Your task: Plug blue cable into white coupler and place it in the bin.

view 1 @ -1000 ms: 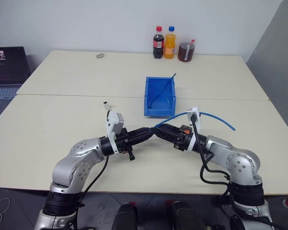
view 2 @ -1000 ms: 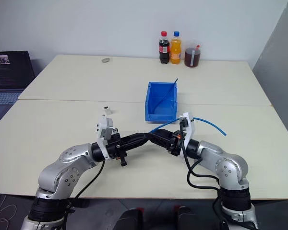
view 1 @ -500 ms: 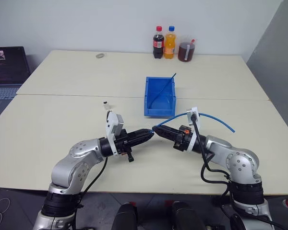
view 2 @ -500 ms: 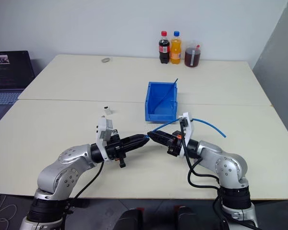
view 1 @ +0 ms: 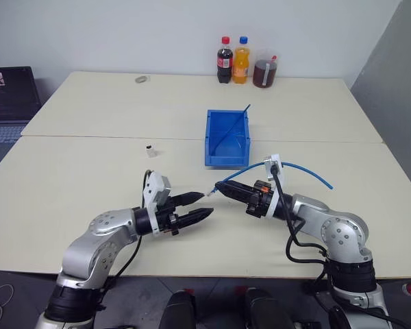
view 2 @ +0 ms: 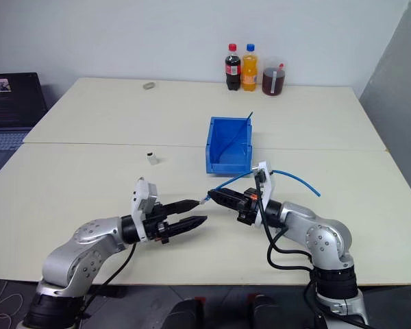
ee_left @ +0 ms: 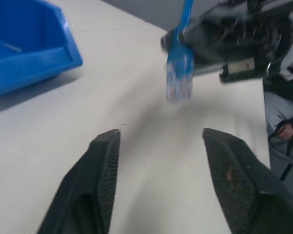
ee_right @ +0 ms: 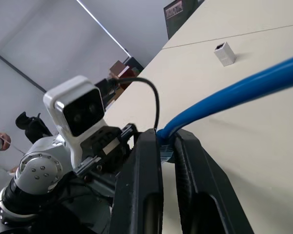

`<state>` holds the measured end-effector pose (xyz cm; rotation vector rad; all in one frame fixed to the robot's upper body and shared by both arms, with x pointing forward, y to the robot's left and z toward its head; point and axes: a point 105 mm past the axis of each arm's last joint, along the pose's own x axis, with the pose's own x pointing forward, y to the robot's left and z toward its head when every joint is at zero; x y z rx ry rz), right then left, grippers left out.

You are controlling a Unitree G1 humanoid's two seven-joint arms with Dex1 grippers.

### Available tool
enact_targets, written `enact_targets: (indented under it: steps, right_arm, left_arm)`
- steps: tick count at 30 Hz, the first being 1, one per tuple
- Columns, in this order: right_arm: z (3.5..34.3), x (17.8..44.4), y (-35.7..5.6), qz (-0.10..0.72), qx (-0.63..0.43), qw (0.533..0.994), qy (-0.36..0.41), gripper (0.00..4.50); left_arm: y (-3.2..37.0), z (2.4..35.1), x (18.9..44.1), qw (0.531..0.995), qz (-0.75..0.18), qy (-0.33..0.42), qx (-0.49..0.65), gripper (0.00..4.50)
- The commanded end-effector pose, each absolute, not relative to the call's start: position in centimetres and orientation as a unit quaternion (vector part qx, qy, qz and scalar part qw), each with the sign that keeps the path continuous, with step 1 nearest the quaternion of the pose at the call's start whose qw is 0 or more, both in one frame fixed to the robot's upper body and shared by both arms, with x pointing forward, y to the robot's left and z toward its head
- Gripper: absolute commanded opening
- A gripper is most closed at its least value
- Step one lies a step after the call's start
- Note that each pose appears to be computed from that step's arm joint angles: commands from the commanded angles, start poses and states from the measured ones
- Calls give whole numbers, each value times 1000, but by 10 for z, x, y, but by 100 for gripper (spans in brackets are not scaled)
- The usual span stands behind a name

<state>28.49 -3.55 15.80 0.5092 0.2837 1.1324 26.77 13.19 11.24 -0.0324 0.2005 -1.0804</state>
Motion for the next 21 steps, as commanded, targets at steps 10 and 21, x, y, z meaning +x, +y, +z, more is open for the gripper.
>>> enact_targets:
  steps: [10,21]
  right_arm:
    - [164,292,-47,524,199,821,104,6]
    - [169,293,-45,531,189,820,97,6]
  left_arm:
    - [240,91,320,982,-143,71,103,450]
    - [243,120,390,997,-10,57,56,450]
